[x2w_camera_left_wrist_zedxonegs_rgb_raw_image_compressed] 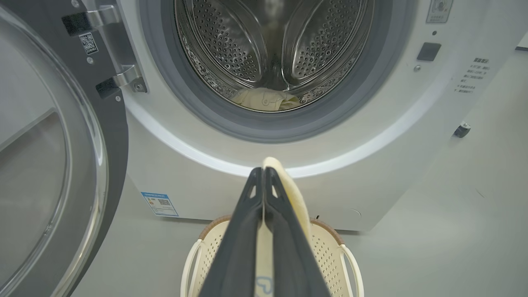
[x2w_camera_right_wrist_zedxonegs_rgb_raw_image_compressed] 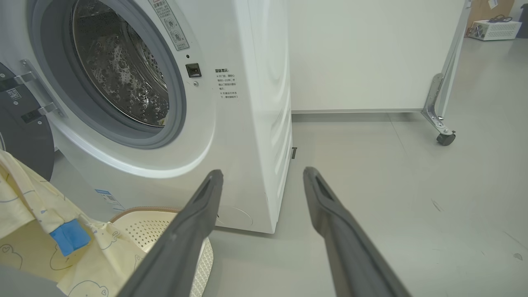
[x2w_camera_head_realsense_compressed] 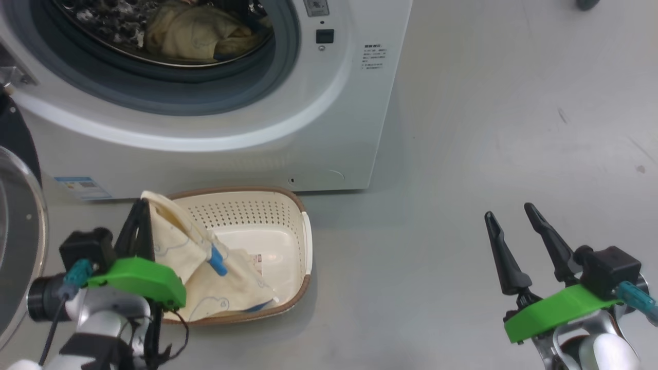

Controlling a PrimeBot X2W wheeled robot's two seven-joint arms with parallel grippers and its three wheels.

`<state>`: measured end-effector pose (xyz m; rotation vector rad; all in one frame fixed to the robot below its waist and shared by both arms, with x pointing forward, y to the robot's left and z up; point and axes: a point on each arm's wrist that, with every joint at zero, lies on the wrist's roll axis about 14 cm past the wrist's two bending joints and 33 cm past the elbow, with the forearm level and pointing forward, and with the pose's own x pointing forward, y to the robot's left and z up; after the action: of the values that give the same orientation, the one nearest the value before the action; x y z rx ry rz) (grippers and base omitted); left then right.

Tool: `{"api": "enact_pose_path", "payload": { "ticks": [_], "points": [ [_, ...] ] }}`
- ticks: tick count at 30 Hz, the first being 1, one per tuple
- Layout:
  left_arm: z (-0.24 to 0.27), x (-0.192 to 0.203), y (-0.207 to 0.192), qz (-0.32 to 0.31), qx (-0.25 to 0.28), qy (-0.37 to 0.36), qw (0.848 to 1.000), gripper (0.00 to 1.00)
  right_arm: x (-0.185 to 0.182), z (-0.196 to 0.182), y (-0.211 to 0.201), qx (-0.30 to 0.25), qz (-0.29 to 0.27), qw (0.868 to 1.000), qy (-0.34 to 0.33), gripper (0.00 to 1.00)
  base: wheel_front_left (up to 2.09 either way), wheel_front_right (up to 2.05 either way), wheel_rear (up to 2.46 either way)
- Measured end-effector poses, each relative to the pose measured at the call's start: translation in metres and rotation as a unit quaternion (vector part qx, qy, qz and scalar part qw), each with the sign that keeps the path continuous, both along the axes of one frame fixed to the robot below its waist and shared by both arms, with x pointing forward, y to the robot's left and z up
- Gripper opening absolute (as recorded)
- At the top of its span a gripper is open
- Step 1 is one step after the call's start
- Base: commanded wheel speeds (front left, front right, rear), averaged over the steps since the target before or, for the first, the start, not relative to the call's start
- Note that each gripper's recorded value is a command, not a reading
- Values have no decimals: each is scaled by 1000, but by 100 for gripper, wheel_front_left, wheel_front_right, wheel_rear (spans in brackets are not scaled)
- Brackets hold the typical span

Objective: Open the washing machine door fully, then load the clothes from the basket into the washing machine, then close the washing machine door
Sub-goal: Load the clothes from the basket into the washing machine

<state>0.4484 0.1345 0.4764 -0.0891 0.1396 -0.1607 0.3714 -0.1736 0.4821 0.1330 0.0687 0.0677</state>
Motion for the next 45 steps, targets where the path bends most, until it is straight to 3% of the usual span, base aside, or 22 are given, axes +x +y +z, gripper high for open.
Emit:
{"api": "enact_pose_path", "payload": {
  "ticks": [28, 45],
  "points": [
    [-46, 191, -51, -73, 46, 98, 991, 0, 31, -68, -37, 20, -63, 996, 58, 100, 0, 0, 0],
    [-89, 290, -40, -71, 72, 155, 983, 0, 59, -116, -43, 31, -68, 992, 105, 100, 0, 0, 0]
  ]
}}
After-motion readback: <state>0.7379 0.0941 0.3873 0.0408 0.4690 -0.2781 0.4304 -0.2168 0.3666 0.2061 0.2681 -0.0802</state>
